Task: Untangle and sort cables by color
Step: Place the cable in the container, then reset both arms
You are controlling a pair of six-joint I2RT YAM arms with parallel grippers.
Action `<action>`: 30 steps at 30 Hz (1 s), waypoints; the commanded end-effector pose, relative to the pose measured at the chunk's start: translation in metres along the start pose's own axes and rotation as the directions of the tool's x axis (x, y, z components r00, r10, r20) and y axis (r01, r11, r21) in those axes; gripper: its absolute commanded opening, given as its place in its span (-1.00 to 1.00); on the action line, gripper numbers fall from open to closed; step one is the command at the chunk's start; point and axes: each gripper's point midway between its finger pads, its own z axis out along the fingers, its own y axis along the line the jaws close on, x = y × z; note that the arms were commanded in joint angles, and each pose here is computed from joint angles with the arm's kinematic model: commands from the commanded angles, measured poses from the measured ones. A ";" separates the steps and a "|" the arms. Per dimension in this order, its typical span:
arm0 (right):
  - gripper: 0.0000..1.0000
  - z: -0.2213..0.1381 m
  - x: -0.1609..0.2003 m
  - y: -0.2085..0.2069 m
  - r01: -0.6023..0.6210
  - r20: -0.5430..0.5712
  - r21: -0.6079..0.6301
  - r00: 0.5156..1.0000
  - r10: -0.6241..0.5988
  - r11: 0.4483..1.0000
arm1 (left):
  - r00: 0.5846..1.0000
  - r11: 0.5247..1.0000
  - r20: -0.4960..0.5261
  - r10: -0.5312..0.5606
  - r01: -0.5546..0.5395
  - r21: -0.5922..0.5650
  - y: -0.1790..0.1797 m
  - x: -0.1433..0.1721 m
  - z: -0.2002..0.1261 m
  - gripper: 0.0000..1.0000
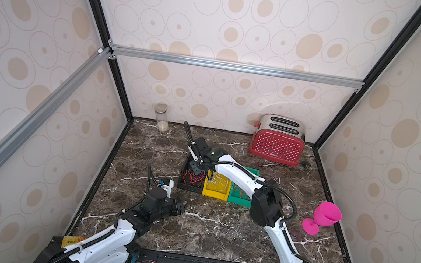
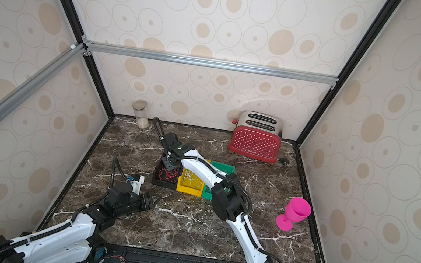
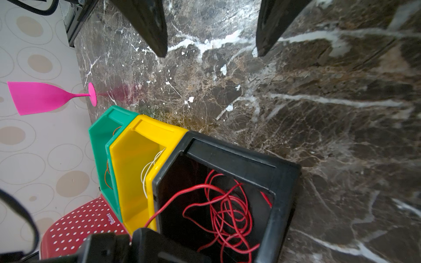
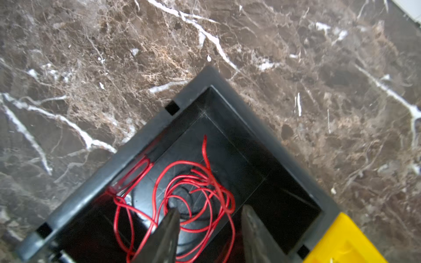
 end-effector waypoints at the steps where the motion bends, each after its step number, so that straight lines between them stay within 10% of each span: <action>1: 0.00 -0.051 -0.025 0.001 -0.001 0.080 -0.030 0.997 0.003 1.000 | 0.999 1.000 0.028 0.024 -0.024 -0.001 -0.006 -0.012 -0.002 0.24; 14: 0.29 -0.157 -0.034 -0.064 -0.172 0.271 -0.013 0.947 0.169 0.985 | 0.986 0.987 0.099 0.136 -0.126 -0.101 -0.019 -0.063 -0.007 0.25; 30: 0.58 -0.200 0.168 -0.223 -0.554 0.360 0.308 0.821 0.444 0.774 | 0.860 0.841 0.339 0.381 -0.170 -0.513 0.033 -0.206 -0.027 0.76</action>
